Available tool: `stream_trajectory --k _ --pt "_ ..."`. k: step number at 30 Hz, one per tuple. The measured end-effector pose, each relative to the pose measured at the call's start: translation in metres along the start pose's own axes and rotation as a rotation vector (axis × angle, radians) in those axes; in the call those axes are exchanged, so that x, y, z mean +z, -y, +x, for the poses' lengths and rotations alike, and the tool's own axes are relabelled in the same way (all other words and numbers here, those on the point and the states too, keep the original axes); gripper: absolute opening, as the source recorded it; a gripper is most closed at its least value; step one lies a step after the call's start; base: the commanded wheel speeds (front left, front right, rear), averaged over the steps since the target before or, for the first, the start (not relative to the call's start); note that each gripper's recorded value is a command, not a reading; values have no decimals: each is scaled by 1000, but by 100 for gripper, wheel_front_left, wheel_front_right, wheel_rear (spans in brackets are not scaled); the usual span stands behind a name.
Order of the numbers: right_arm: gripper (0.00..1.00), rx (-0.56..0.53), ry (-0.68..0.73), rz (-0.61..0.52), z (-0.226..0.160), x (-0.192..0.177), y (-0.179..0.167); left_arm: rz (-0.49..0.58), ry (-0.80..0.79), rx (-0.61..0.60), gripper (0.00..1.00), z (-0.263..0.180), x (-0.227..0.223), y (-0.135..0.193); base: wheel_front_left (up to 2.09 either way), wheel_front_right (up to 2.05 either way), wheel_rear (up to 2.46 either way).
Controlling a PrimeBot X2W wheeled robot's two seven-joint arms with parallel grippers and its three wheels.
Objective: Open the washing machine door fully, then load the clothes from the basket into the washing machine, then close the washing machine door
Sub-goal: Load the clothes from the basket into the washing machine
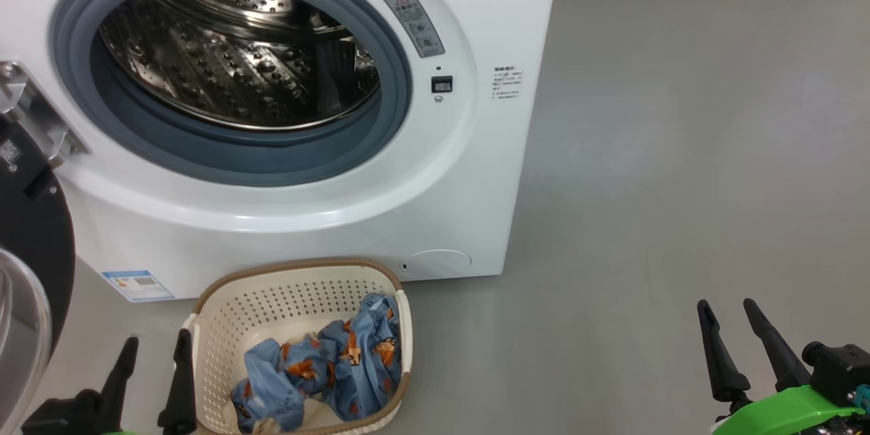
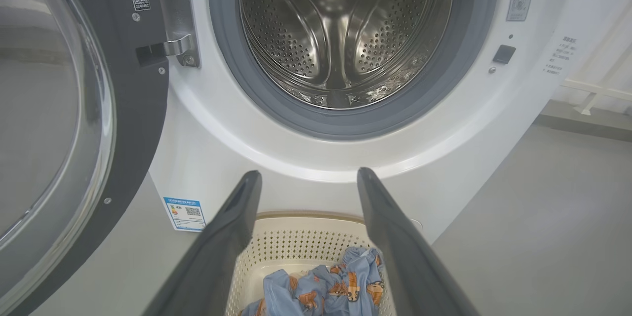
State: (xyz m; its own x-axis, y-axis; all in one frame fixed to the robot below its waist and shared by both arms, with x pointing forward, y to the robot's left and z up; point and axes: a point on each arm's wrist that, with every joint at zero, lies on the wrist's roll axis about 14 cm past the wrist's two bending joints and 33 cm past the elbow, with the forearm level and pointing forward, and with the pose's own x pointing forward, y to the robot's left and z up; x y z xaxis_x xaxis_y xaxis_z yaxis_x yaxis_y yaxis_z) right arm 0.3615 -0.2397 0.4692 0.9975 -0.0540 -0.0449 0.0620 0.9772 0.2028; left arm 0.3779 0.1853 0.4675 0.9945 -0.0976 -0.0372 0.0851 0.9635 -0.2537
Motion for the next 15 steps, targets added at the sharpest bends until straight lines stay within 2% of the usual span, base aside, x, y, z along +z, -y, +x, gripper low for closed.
stream_trajectory --k 8,15 --pt "100 5 7 1 7 2 -2 1 1 -2 100 6 0 0 42 -69 27" --pt "100 5 -6 4 8 -2 -3 3 11 -6 100 12 3 1 7 -7 0"
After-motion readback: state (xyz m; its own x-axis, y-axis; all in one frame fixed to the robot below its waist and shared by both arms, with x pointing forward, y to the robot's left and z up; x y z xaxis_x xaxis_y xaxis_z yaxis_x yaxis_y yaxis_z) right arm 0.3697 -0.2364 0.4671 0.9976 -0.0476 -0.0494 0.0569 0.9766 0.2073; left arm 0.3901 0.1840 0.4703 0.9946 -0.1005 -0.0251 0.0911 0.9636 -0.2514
